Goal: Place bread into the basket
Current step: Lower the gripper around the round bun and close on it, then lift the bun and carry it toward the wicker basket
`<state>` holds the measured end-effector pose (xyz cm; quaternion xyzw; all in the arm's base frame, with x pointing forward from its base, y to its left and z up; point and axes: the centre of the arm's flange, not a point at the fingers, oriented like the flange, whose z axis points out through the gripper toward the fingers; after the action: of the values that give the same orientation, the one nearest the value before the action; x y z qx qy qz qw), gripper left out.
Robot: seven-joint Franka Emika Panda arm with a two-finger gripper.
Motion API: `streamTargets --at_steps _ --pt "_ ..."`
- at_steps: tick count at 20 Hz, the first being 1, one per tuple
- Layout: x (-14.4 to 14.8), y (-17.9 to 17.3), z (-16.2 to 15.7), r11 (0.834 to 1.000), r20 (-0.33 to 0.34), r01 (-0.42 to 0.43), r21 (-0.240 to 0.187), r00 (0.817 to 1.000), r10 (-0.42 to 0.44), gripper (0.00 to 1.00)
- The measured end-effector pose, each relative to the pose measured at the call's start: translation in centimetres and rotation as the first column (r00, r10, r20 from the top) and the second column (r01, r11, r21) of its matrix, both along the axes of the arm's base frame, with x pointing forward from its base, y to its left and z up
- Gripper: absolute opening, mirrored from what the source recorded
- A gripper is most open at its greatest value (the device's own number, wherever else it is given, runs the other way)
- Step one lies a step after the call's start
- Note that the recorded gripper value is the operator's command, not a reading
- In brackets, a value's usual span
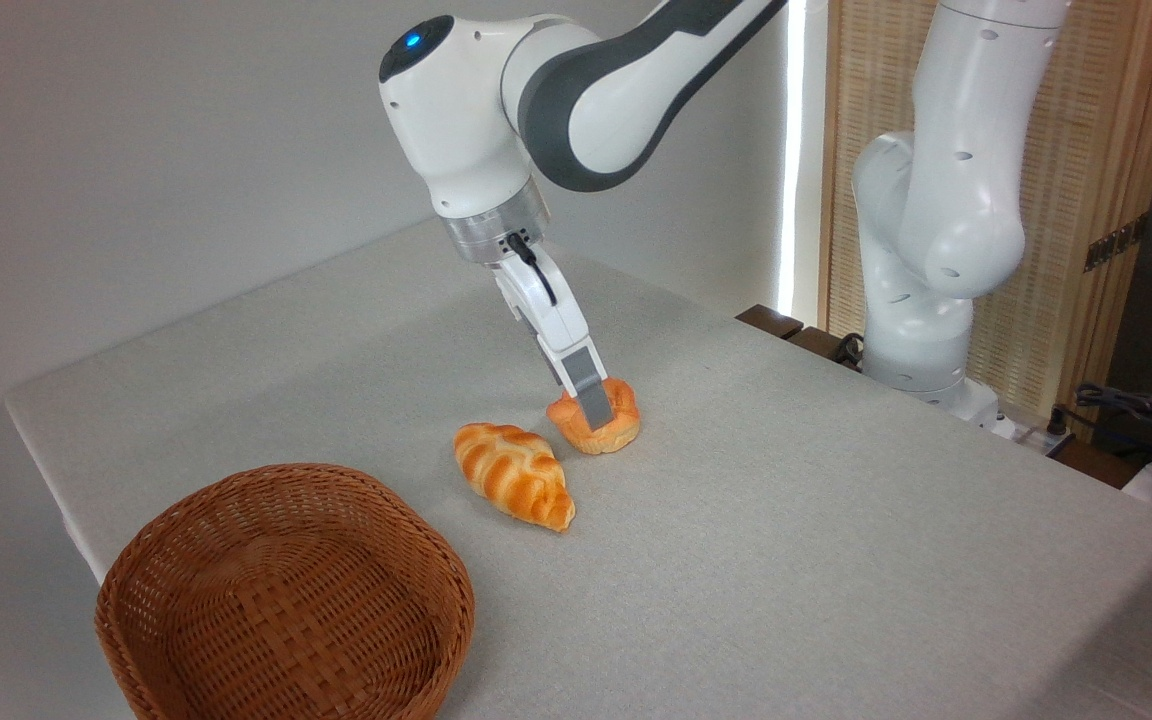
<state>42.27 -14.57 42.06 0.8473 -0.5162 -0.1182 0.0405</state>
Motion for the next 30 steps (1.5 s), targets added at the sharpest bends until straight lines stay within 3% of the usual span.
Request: streamTargets --at_steps 11,12,15,16,30 --pt "0.1 -0.4 -1.0 1.0 -0.013 0.015 0.024 1.0 -0.015 1.0" --pt "0.1 -0.4 -1.2 1.0 -0.016 0.015 0.026 1.0 -0.015 0.96" --pt "0.1 -0.4 -1.4 0.999 -0.02 0.015 0.029 1.0 -0.015 0.51" --pt "0.1 -0.4 -1.4 0.999 -0.02 0.015 0.029 1.0 -0.015 0.47" --pt "0.1 -0.4 -1.3 0.999 -0.019 0.016 0.028 1.0 -0.015 0.46"
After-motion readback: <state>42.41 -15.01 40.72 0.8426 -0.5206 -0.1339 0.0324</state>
